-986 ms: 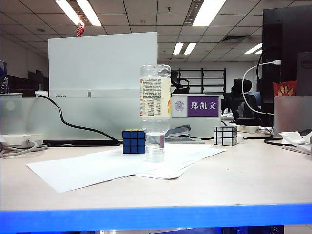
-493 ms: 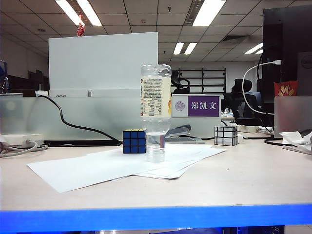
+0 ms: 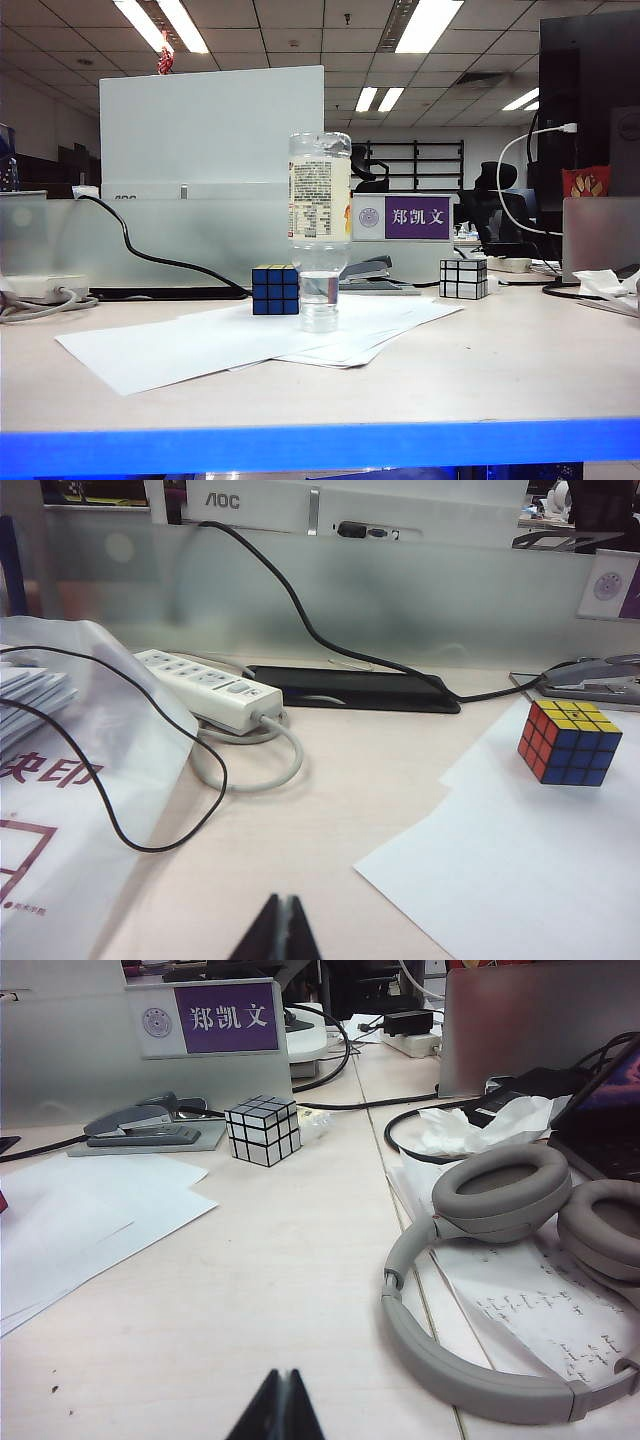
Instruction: Flip the plastic bottle upside down.
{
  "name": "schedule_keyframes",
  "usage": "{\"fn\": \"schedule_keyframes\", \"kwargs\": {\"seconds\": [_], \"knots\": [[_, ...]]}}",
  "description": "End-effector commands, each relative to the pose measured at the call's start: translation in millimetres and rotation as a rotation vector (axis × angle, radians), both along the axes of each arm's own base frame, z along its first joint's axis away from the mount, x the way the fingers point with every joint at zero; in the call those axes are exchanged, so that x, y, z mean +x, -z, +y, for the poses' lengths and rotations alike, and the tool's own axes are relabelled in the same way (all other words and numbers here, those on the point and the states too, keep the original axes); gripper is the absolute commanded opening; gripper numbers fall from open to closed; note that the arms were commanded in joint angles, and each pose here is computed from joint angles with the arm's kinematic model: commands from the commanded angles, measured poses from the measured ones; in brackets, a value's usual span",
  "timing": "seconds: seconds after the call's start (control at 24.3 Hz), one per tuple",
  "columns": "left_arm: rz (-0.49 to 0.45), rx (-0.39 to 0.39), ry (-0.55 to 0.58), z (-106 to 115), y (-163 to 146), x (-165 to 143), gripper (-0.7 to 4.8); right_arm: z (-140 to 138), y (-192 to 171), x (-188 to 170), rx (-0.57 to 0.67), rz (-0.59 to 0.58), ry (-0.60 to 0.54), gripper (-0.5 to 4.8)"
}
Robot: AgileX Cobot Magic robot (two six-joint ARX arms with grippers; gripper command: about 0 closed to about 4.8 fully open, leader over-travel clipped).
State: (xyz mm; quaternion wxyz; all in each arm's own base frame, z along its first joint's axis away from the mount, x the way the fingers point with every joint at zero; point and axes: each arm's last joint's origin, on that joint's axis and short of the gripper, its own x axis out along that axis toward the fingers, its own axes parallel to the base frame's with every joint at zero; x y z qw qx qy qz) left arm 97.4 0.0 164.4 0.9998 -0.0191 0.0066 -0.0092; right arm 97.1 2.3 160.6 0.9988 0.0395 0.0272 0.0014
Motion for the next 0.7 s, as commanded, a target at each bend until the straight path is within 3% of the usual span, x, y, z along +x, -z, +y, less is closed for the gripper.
{"fn": "schedule_keyframes", "kwargs": {"seconds": [0.04,0.7], "knots": [[-0.020,0.004,0.001,0.0,-2.1,-0.1,-0.05,0.3,1.4,0.4,-0.002,-0.005,-0.005,-0.09],[-0.020,0.004,0.000,0.0,-2.1,-0.1,-0.05,0.1,2.0,0.4,-0.003,0.002,-0.003,-0.09]]}}
